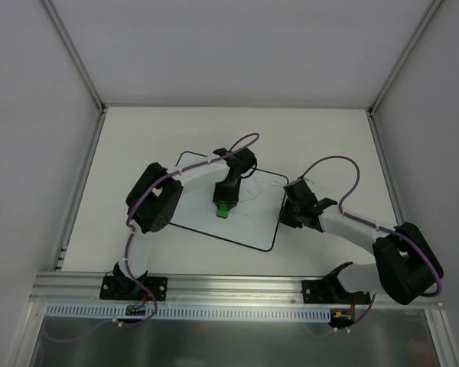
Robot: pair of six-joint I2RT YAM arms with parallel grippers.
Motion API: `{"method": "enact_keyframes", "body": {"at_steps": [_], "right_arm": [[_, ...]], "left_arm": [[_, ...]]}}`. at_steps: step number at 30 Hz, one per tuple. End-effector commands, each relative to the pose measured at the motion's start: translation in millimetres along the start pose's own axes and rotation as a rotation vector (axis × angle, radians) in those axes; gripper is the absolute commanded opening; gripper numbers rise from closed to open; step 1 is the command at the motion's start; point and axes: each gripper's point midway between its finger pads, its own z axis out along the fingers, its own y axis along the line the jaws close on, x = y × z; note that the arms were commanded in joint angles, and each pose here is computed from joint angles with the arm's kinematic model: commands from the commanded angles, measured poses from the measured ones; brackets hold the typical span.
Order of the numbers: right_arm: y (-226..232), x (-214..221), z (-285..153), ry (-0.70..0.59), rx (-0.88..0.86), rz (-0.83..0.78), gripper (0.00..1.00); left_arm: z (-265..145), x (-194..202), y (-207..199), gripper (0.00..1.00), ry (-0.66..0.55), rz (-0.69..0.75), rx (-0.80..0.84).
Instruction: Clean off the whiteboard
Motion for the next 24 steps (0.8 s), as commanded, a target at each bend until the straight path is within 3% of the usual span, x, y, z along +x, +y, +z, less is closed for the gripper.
{"method": "enact_keyframes", "body": {"at_steps": [1, 9, 24], "right_arm": [[-47.9, 29.3, 3.9, 0.085, 0.181, -0.036, 0.00], [-48.9, 28.5, 2.9, 0.076, 0.183, -0.024, 0.00], [-51.1, 28.1, 1.5, 0.068, 0.196, -0.006, 0.00]], "left_arm": [[40.2, 35.5, -53.5, 0.00, 0.081, 0.115, 0.032], [42.0, 69.9, -103.2, 0.00, 0.135, 0.195, 0.102], [27.9, 127.1, -64.4, 0.00, 0.196, 0.160, 0.024]]}}
